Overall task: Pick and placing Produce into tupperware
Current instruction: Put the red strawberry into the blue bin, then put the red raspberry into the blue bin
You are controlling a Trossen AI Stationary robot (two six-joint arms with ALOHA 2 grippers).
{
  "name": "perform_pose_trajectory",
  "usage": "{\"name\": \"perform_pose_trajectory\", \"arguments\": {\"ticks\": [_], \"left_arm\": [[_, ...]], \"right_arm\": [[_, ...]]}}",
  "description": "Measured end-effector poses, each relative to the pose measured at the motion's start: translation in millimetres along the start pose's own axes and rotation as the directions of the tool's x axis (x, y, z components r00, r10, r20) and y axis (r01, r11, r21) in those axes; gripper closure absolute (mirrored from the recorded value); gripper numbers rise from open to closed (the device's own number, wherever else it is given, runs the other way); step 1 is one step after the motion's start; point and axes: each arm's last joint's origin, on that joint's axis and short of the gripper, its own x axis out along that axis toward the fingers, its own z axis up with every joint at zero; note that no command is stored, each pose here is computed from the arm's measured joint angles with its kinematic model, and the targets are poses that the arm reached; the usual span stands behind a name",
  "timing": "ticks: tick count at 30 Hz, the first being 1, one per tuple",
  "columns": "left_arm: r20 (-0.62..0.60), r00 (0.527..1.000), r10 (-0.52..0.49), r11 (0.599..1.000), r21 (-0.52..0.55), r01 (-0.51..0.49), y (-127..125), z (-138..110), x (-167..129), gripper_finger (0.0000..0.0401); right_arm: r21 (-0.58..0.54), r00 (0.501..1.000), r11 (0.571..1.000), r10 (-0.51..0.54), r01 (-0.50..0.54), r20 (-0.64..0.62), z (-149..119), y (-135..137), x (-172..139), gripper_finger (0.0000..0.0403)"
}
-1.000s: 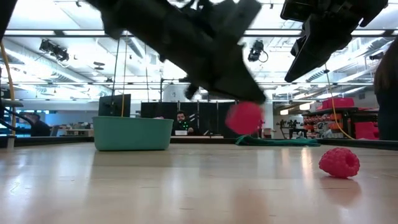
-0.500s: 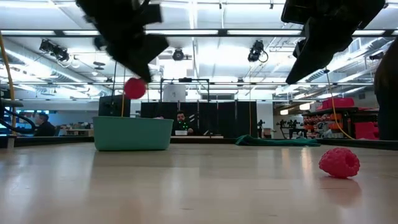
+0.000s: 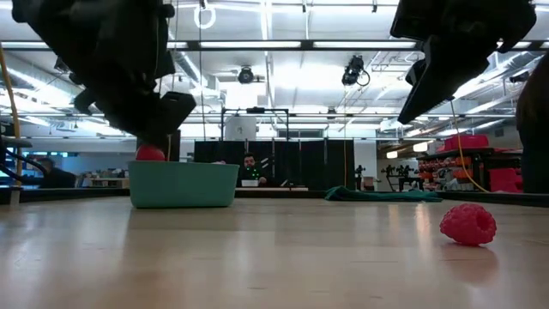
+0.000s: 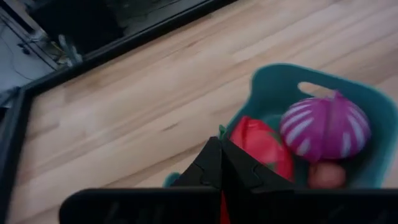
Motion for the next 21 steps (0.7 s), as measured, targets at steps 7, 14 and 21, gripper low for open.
{"name": "perform_pose_trajectory", "arguments": {"ticks": [7, 14, 21], "left_arm": [[0.005, 1.0, -0.023, 1.0, 0.0, 0.023, -3, 2, -3, 0.0355], [0.005, 1.0, -0.024, 1.0, 0.009, 0.024, -3, 2, -3, 0.0303], [0.004, 1.0, -0.017, 1.0, 0.021, 0.017, -1, 2, -3, 0.0279]], "right_arm": [[0.058, 0.999, 0.998, 0.031, -0.03, -0.017, 0, 1, 0, 0.0233], [0.057, 0.998, 0.996, 0.066, -0.065, -0.025, -5, 11, -2, 0.0233], [-0.025, 0.988, 0.988, 0.15, -0.151, -0.045, -29, 58, 18, 0.0233]]}}
